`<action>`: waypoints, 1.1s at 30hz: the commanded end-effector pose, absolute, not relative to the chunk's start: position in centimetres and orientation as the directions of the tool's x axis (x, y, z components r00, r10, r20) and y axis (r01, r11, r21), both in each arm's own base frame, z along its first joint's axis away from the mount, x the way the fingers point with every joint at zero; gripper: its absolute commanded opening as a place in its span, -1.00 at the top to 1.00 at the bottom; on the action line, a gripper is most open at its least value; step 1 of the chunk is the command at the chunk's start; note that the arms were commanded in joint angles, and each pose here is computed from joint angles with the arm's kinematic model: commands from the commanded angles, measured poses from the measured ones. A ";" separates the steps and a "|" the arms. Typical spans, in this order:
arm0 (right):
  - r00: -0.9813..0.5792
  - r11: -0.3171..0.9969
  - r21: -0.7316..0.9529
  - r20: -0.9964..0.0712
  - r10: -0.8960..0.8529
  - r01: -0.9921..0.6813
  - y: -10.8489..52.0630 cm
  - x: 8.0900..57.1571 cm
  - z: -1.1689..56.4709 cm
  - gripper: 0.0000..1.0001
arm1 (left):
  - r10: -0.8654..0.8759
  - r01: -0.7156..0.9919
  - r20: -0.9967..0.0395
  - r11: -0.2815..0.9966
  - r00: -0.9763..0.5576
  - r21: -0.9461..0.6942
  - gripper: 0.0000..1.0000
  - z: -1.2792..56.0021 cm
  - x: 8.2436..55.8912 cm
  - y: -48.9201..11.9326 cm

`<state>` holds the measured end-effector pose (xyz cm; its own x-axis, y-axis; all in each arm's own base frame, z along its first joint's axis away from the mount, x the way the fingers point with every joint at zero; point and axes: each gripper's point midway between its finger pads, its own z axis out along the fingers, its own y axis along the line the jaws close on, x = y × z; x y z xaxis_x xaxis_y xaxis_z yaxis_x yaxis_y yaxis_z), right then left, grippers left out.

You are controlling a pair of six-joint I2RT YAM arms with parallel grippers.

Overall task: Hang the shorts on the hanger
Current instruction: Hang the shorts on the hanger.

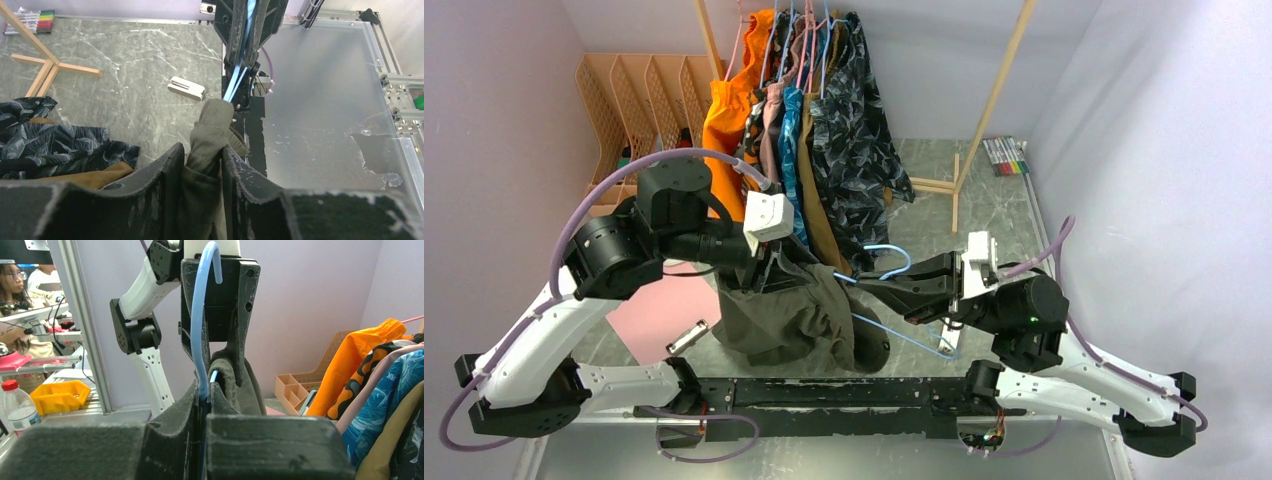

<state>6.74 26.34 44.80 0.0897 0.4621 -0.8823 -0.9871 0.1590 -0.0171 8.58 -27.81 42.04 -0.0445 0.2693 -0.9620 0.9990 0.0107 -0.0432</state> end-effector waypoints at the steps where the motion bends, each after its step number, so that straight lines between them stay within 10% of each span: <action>1: 0.127 0.150 -0.050 -0.819 0.559 -0.987 25.2 6.0 48.0 1.00 | 0.237 1.000 -0.971 0.003 -0.030 -0.030 0.26 42.7 8.6 -28.3; 33: 0.033 0.067 0.008 -0.809 0.587 -0.998 26.7 5.7 48.2 1.00 | 0.267 0.986 -0.959 -0.107 -0.094 -0.127 0.34 38.7 7.8 -31.0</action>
<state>7.10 28.49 44.10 0.0018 0.4725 -0.8813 -0.9929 0.1055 0.0546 7.77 -30.36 40.25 -0.0873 0.2427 -0.9662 0.9895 -0.0913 -0.1124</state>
